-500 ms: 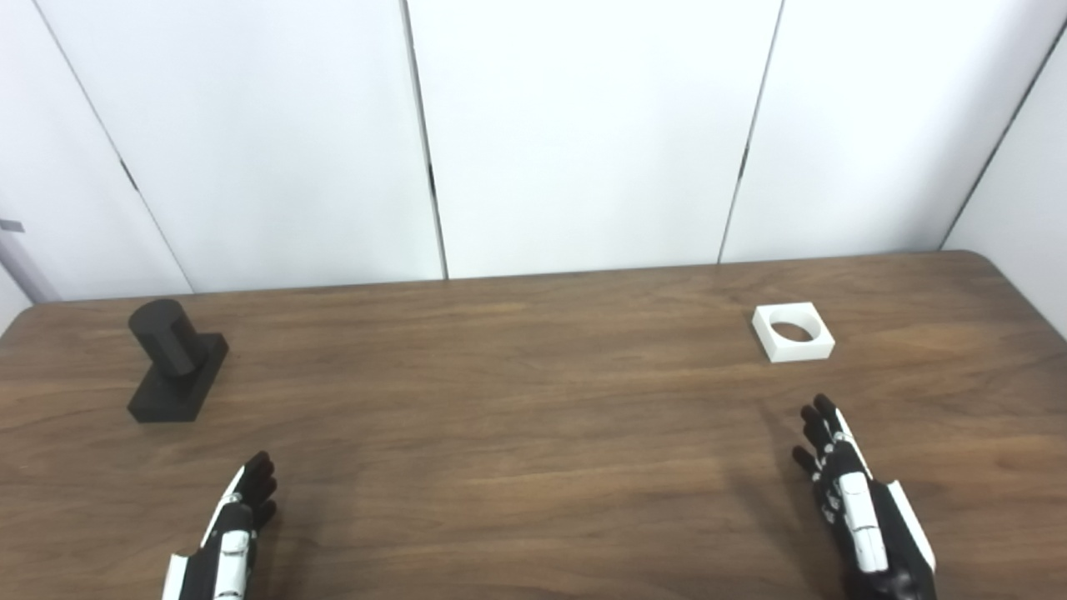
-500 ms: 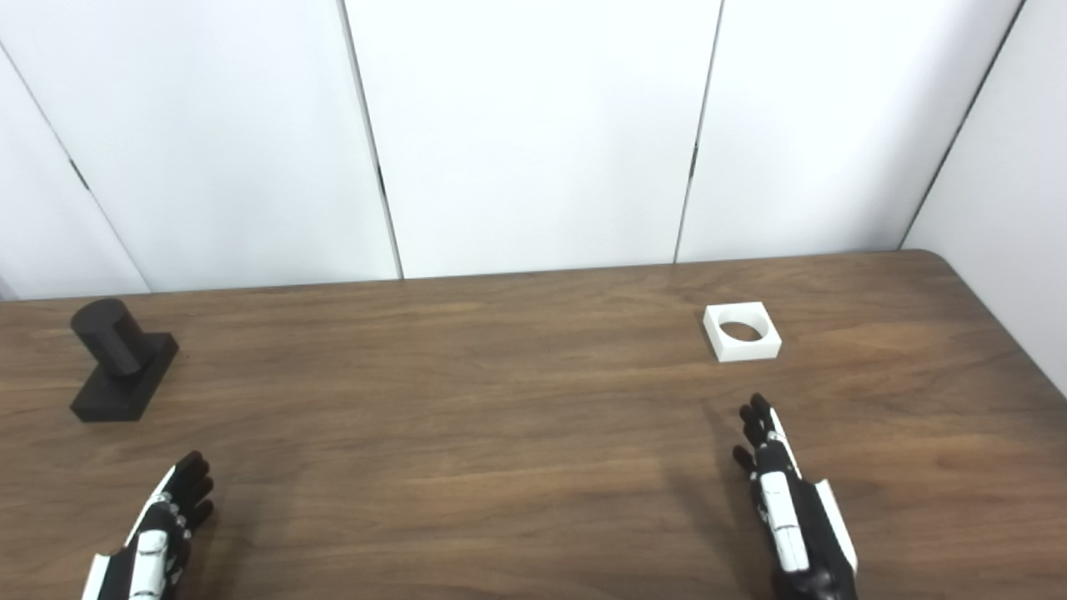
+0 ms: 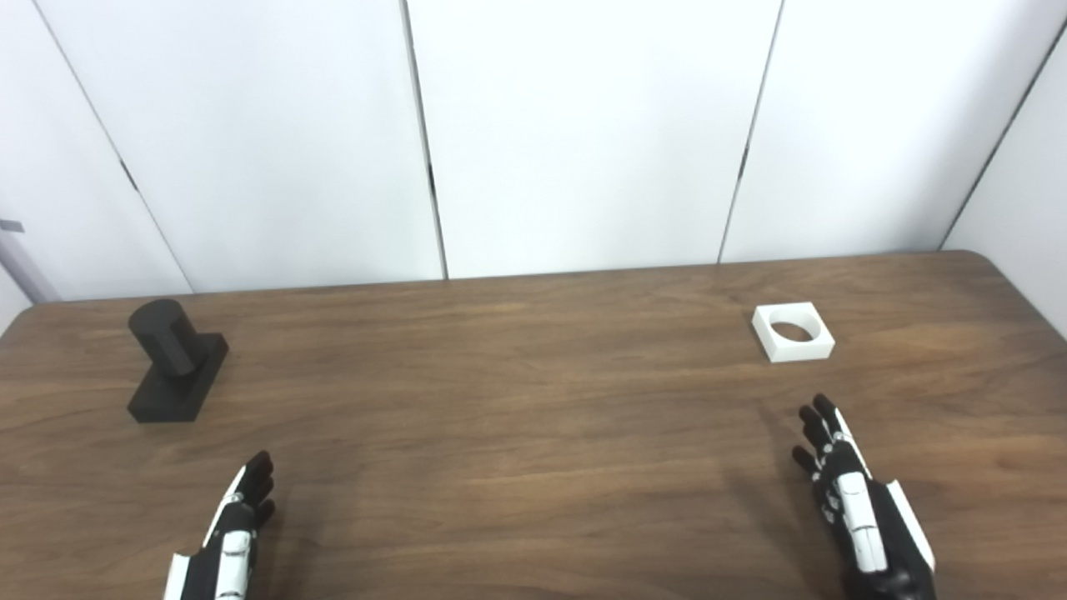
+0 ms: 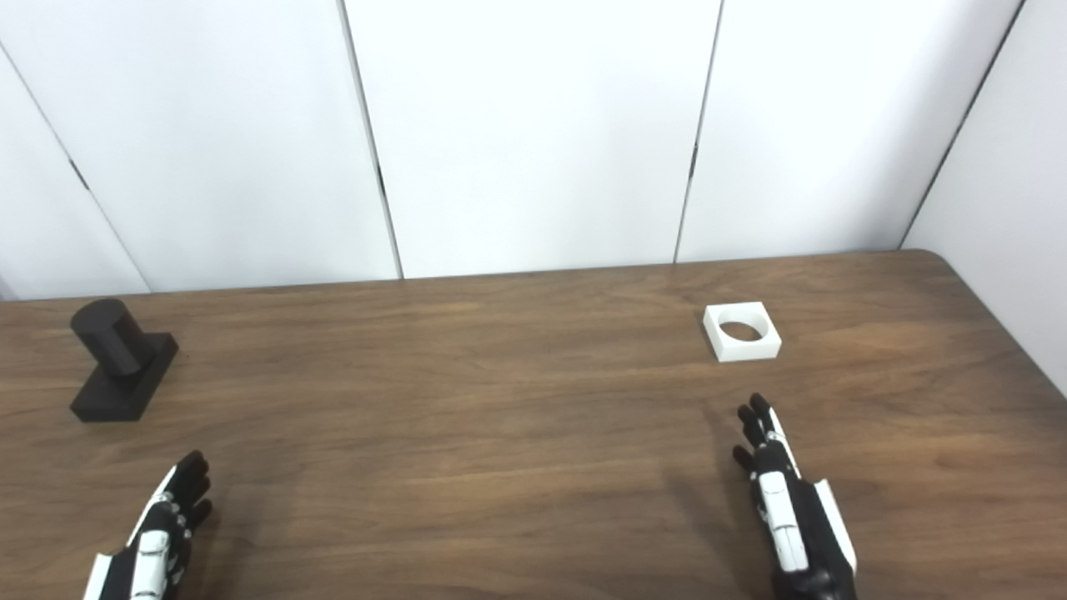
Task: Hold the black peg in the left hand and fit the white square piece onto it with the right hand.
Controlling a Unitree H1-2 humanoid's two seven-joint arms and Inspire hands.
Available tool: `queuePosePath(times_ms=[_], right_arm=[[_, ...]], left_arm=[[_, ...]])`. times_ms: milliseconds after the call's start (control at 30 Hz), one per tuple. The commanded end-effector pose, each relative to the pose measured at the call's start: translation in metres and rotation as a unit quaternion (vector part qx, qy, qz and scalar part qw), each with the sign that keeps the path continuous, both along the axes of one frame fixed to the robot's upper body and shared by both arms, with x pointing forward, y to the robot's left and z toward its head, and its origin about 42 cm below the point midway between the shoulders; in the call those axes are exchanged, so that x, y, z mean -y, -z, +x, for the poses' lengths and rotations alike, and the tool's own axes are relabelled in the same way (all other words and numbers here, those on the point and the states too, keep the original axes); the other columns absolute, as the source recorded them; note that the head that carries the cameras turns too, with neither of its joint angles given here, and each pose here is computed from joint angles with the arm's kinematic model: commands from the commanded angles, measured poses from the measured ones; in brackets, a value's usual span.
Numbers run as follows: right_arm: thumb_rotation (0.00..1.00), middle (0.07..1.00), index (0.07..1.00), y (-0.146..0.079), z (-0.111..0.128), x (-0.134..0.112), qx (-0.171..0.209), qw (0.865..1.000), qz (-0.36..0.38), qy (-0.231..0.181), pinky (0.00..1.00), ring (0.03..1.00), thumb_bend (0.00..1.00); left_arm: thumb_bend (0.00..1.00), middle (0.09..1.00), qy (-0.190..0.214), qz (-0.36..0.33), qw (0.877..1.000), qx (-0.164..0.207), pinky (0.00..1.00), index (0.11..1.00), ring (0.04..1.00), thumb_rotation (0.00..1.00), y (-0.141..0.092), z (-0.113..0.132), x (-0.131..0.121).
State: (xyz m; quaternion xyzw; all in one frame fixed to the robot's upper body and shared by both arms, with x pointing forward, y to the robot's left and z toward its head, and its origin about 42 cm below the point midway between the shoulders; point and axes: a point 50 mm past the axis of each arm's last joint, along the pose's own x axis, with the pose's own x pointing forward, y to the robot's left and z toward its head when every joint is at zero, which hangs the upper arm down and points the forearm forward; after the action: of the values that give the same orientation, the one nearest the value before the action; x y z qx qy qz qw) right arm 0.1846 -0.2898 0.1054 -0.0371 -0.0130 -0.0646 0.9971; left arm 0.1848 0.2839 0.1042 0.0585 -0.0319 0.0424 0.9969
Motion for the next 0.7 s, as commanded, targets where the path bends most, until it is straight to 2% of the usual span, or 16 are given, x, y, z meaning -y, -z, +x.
queuePosePath(times_ms=[0,233,367,567,667], right_arm=[[1.00,0.976,0.992,0.003,0.004,-0.007,-0.005,1.000,0.012,0.005,1.00,1.000,0.49],[1.00,0.987,0.999,0.004,0.001,0.001,0.006,1.000,0.025,0.004,1.00,1.000,0.52],[1.00,0.999,1.000,0.005,0.001,0.005,0.013,0.999,0.033,-0.008,1.00,1.000,0.53],[1.00,1.000,1.000,0.007,0.000,0.009,0.012,0.999,0.039,-0.009,1.00,1.000,0.51],[1.00,1.000,1.000,0.008,0.001,0.010,0.009,0.999,0.033,-0.015,1.00,1.000,0.54]], left_arm=[[0.48,0.960,0.003,-0.005,1.000,0.015,0.97,0.936,0.966,1.00,-0.004,0.005,0.005],[0.45,0.950,0.006,-0.001,1.000,0.021,0.94,0.927,0.956,0.99,-0.002,0.001,0.010],[0.49,0.920,-0.004,-0.009,1.000,0.016,0.90,0.896,0.922,0.91,0.002,-0.001,0.017],[0.47,0.918,-0.003,-0.009,1.000,0.012,0.89,0.888,0.917,0.88,0.004,0.001,0.024],[0.48,0.909,-0.002,-0.003,1.000,0.010,0.87,0.881,0.903,0.86,0.003,0.000,0.026]])
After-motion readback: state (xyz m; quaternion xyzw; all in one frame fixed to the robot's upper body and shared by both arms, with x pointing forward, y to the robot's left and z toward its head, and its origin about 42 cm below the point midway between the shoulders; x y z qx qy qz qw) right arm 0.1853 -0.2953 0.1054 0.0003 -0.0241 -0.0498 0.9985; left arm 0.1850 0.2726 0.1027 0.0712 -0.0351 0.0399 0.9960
